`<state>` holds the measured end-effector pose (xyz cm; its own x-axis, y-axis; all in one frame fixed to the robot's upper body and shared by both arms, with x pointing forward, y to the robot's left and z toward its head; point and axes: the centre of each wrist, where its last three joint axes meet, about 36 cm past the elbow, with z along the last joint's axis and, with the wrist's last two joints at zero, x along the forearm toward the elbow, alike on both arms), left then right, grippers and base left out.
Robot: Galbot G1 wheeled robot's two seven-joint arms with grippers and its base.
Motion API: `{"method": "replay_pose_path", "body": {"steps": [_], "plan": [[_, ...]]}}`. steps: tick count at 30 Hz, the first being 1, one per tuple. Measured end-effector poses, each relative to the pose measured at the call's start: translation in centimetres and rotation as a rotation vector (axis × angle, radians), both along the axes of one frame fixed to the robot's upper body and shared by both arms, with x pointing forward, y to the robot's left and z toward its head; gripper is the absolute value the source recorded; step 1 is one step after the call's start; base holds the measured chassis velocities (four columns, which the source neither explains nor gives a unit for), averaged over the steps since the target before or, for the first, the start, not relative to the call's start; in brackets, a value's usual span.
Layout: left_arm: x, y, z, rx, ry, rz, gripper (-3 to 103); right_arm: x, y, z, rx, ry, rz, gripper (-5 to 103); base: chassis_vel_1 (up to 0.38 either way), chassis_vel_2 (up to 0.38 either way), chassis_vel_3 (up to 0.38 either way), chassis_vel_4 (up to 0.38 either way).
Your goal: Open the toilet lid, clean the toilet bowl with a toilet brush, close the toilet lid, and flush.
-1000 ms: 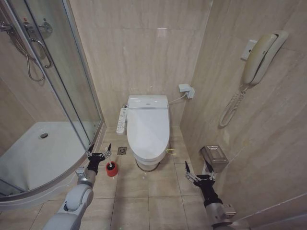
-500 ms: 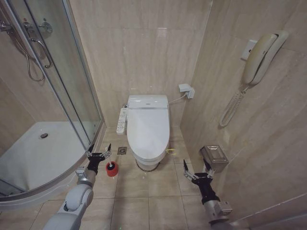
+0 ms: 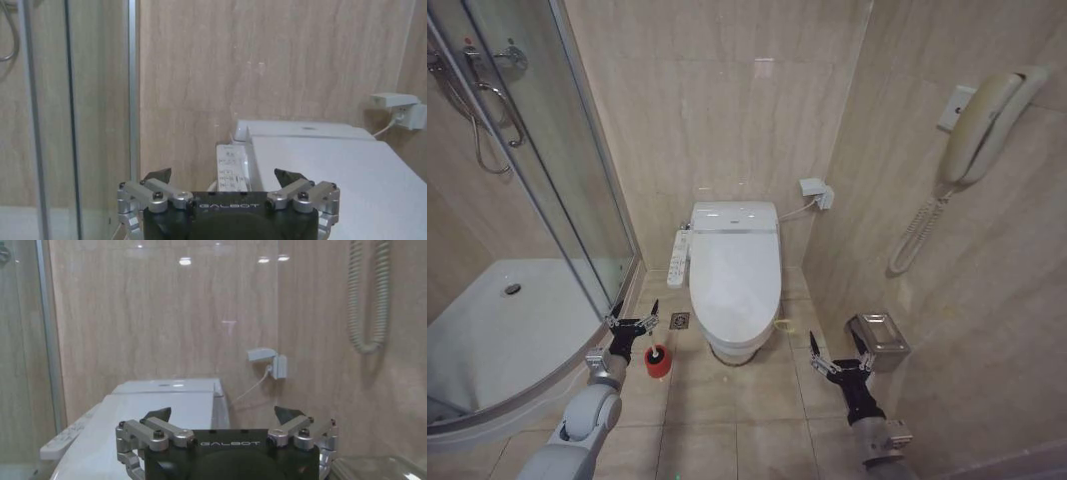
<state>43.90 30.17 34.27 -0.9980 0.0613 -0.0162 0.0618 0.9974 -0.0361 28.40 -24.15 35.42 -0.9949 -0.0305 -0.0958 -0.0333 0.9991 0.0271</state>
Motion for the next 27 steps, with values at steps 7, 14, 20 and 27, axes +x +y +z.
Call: {"method": "replay_pose_path", "body": {"steps": [7, 14, 20, 27], "plan": [[0.0, 0.0, 0.0, 0.000, 0.000, 0.000, 100, -0.4, 0.2, -0.1, 0.023, -0.002, 0.032, 100, -0.121, 0.120, 0.117, -0.111], [0.0, 0.0, 0.0, 0.000, 0.000, 0.000, 100, -0.5, 0.1, -0.2, 0.032, -0.005, 0.032, 100, -0.136, 0.112, 0.124, -0.139], [0.0, 0.0, 0.0, 0.000, 0.000, 0.000, 100, 0.0, -0.6, -0.3, 0.020, -0.019, 0.009, 100, -0.154, 0.169, 0.166, -0.158], [0.0, 0.0, 0.0, 0.000, 0.000, 0.000, 100, -0.6, -1.3, -2.2, 0.013, 0.018, 0.013, 100, -0.044, 0.036, 0.008, -0.048]]}}
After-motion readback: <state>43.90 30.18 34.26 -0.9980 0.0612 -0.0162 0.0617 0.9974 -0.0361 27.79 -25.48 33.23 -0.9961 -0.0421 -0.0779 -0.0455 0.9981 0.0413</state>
